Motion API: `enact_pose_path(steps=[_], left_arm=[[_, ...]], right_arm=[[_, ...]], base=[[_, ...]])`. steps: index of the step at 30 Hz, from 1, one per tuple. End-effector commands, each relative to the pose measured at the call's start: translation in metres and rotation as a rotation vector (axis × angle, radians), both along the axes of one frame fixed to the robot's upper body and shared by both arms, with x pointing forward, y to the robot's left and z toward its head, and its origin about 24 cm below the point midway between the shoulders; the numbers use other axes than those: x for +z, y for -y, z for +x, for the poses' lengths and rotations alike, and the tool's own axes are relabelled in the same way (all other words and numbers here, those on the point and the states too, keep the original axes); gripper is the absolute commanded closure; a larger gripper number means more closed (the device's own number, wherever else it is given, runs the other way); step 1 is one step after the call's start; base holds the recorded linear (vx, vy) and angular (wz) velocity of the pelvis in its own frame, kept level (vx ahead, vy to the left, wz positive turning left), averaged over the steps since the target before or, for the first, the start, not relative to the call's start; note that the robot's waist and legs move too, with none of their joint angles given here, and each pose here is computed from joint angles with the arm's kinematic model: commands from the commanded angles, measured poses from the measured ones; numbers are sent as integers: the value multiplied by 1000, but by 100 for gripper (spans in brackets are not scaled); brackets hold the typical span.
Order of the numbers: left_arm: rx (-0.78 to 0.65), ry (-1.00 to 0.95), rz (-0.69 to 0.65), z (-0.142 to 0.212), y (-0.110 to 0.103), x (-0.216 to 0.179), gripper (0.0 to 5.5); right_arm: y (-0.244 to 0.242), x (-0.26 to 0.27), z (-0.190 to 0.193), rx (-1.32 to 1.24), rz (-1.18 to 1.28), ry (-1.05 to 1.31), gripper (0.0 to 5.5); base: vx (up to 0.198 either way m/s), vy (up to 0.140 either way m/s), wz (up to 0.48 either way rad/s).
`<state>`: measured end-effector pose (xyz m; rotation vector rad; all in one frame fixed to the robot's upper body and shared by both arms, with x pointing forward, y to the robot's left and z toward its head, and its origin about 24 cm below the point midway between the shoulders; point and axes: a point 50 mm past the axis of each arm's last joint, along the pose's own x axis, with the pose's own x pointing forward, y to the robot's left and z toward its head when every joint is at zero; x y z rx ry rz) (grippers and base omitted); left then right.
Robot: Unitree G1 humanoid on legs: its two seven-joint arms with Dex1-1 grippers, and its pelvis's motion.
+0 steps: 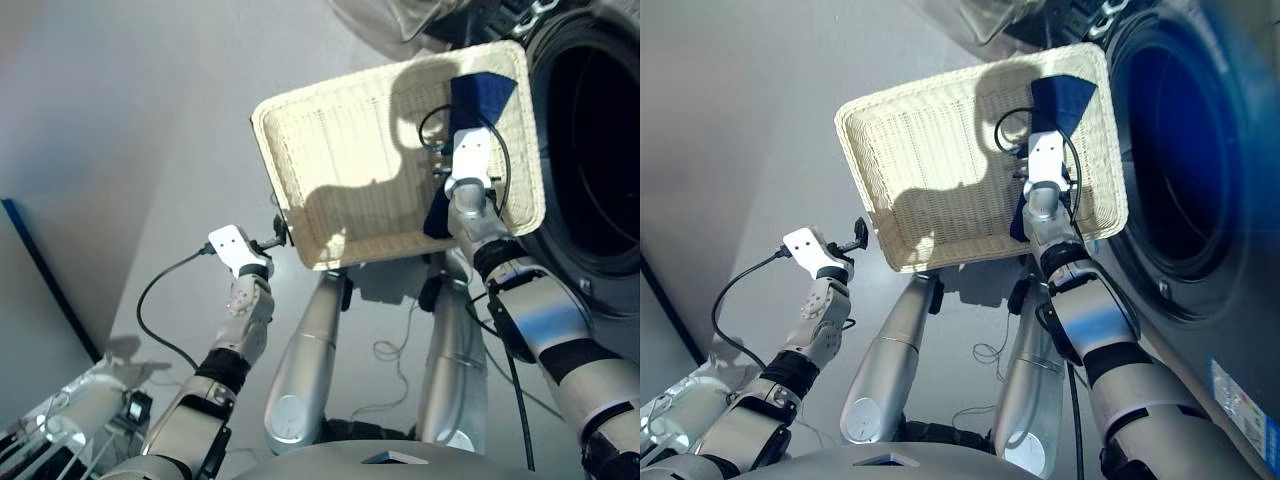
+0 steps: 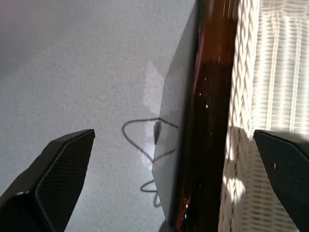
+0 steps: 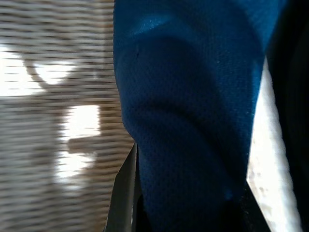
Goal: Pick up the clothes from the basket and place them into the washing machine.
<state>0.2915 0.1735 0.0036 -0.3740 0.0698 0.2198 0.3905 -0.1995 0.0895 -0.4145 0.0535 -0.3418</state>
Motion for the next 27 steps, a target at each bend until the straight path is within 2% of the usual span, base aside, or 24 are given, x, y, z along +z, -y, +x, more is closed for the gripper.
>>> enact_pose_path(steps=[1,5,7,11,17,18,21,27], left_arm=[[75,-14,59,-16,-24,-10,0],[102,-21,68,-21,-29,-13,0],[111,-20,69,-24,-34,-12,0],[113,-32,70,-29,-37,-15,0],[78,-34,72,-31,-34,-17,0],[63,-25,70,-28,-32,-14,0],[62,-11,53,-23,-28,-9,0],[91,23,23,-15,-20,1,0]], right_arm=[[27,5,-8,-114,-133,60,550],[49,3,-15,-225,-182,53,550],[79,18,-18,-355,-195,67,550],[103,36,-22,-463,-229,99,550],[150,104,-30,-625,-437,168,550],[162,129,-35,-677,-517,180,550],[167,156,-37,-728,-575,206,550],[153,173,-34,-789,-648,315,550]], base=[[0,0,0],[11,-14,-10],[0,0,0],[0,0,0],[0,0,0],[0,0,0],[0,0,0],[10,1,2]])
